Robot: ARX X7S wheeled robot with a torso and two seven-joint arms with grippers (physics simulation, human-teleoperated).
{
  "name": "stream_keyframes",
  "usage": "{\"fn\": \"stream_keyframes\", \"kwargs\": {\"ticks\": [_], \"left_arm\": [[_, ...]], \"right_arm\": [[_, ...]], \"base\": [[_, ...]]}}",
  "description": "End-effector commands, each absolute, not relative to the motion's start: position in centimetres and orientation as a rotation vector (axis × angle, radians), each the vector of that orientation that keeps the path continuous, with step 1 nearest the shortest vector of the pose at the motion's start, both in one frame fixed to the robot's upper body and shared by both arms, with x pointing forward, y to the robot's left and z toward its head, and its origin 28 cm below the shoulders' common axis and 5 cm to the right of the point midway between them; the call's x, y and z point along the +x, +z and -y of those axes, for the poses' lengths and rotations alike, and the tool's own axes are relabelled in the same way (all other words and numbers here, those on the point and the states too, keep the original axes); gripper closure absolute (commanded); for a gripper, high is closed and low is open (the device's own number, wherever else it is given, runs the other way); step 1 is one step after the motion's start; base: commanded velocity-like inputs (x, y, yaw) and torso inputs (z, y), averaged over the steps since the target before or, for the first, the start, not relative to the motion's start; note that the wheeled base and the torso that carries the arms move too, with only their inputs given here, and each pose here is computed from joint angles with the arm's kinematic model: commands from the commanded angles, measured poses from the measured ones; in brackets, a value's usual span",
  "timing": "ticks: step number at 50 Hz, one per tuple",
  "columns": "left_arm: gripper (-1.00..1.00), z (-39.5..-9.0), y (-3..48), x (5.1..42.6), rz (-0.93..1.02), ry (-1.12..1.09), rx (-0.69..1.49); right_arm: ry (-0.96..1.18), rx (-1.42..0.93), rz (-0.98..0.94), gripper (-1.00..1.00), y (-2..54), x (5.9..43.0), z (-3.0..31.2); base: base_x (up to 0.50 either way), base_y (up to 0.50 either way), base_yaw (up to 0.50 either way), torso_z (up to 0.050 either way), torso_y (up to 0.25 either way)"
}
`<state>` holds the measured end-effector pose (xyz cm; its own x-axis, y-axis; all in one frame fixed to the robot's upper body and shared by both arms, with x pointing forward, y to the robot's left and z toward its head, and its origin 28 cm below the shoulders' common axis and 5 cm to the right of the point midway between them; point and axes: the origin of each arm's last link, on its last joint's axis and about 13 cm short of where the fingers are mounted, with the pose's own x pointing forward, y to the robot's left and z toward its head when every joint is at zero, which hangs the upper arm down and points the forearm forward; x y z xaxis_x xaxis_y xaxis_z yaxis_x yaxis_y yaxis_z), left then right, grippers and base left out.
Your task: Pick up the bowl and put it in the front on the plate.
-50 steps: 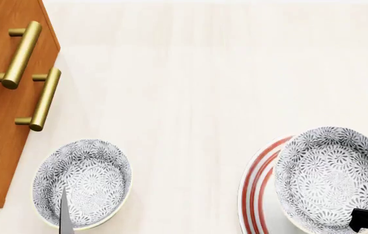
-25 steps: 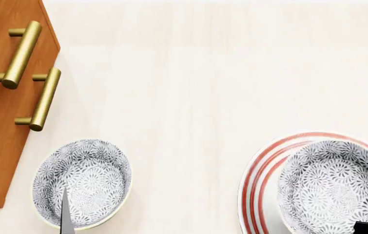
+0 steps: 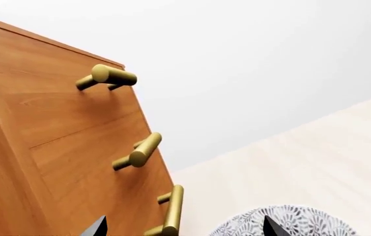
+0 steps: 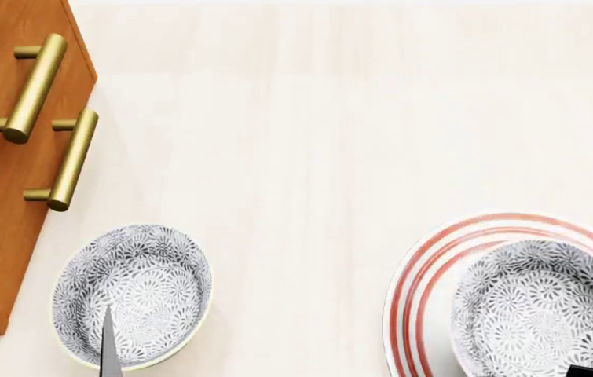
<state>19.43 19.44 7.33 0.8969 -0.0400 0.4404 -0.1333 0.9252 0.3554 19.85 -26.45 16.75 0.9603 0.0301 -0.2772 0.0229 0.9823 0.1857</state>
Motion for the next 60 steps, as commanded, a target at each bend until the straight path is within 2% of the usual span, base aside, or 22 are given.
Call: {"fn": "stream_keyframes", "kwargs": {"ticks": [1,11,12,28,49,55,60], "left_arm": [[-1.00,-19.3,7.7,19.4,0.494,0.046,0.381],[-1.00,-19.3,7.7,19.4,0.493,0.045,0.381],[-1.00,-19.3,7.7,19.4,0.493,0.045,0.381],[-1.00,-19.3,7.6,19.5,0.485,0.042,0.381],[-1.00,-19.2,7.9,19.5,0.479,0.034,0.385],[-1.00,-19.3,8.5,19.5,0.497,0.048,0.383],[-1.00,-19.5,9.0,19.4,0.515,0.060,0.383]], "right_arm": [[0.020,0.221,-0.270,1.00,15.9,20.3,26.3],[0.013,0.215,-0.269,1.00,15.8,20.6,26.3],[0.015,0.206,-0.271,-1.00,15.9,20.5,26.3],[-0.019,0.197,-0.200,-1.00,19.1,20.5,27.5],[-0.184,0.145,0.004,-1.00,25.0,19.7,30.8],[-0.236,0.206,0.135,-1.00,26.3,20.0,30.5],[-0.329,0.252,0.333,-1.00,26.7,20.4,29.5]], "base": [[0.00,0.00,0.00,0.000,0.000],[0.00,0.00,0.00,0.000,0.000],[0.00,0.00,0.00,0.000,0.000],[0.00,0.00,0.00,0.000,0.000],[0.00,0.00,0.00,0.000,0.000],[0.00,0.00,0.00,0.000,0.000],[0.00,0.00,0.00,0.000,0.000]]}}
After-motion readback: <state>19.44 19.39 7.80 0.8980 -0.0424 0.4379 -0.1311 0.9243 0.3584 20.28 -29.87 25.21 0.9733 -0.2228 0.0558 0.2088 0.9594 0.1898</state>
